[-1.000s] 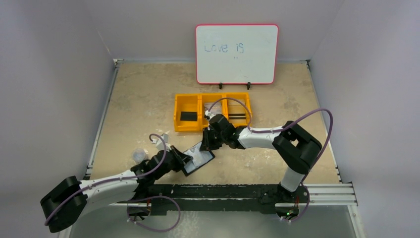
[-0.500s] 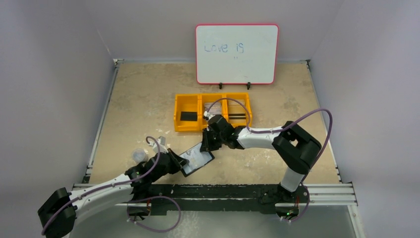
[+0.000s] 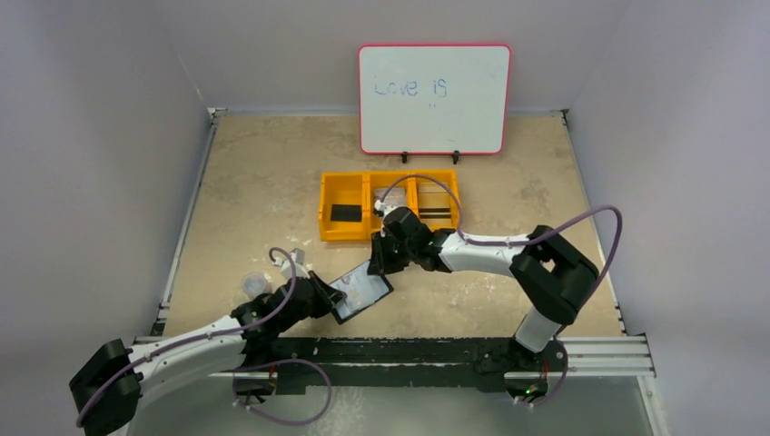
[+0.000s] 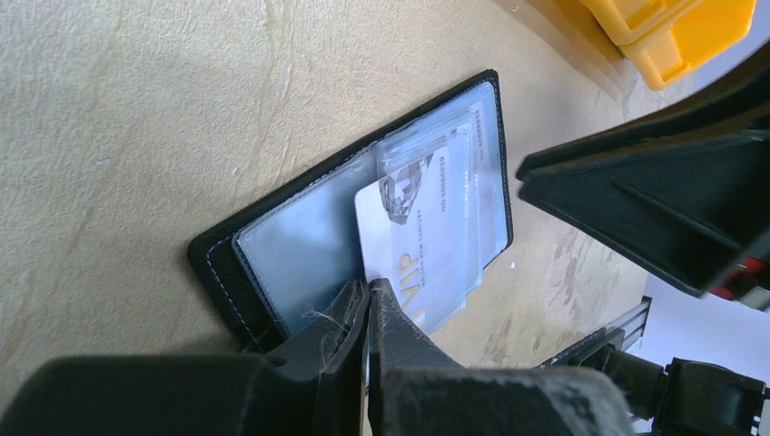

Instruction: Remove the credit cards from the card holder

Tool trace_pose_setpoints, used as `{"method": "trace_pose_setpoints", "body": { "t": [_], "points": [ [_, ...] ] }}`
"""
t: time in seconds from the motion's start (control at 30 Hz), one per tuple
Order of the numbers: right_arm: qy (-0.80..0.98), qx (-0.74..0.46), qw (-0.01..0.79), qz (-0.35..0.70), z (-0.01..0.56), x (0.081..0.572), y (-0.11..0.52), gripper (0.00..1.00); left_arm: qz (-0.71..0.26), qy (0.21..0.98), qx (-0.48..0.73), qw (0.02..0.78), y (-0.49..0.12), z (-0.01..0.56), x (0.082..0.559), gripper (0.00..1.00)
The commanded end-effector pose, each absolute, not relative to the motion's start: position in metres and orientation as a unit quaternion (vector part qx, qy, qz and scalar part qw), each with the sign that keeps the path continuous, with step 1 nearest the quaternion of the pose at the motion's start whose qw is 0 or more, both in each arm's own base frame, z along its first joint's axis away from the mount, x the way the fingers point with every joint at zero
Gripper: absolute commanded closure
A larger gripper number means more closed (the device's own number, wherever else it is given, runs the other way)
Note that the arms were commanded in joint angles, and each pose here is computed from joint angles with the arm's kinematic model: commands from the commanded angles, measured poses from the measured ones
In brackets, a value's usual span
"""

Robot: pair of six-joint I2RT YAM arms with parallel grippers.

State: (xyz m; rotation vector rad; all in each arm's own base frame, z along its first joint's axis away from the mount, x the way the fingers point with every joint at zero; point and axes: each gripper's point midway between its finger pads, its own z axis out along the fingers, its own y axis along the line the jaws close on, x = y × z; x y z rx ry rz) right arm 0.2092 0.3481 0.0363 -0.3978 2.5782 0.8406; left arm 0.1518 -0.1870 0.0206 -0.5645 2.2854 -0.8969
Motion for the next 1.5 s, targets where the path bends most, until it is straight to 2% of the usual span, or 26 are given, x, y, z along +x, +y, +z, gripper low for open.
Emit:
{"method": "trace_pose_setpoints", "body": {
  "t": [0.0,0.07,0.17,0.33,0.43,0.6,1.23,1.47],
  "points": [
    [0.889,-0.18,0.229,0.354,0.074,0.202,0.364,0.72,-0.316,0.869,-0.203,0.322,-0.183,0.019,0.157,1.0],
    [0.878,-0.2,0.225,0.372,0.076,0.193,0.374,0.71,-0.312,0.871,-0.203,0.322,-0.183,0.018,0.158,1.0],
    [0.868,-0.226,0.189,0.399,0.064,0.178,0.39,0.75,-0.313,0.871,-0.201,0.321,-0.186,0.017,0.159,1.0],
    [0.908,-0.191,0.162,0.337,0.026,0.182,0.377,0.83,-0.314,0.872,-0.199,0.318,-0.188,0.018,0.159,1.0],
    [0.922,-0.176,0.182,0.293,0.017,0.192,0.363,0.84,-0.306,0.875,-0.2,0.317,-0.184,0.016,0.157,1.0],
    [0.938,-0.167,0.161,0.258,-0.002,0.186,0.348,0.84,-0.292,0.88,-0.203,0.316,-0.176,0.012,0.153,1.0],
    [0.949,-0.148,0.143,0.237,-0.017,0.185,0.345,0.84,-0.245,0.891,-0.202,0.323,-0.156,0.014,0.15,1.0],
    [0.945,-0.158,0.153,0.242,-0.008,0.189,0.348,0.83,-0.268,0.882,-0.204,0.33,-0.159,0.02,0.151,1.0]
  ]
}}
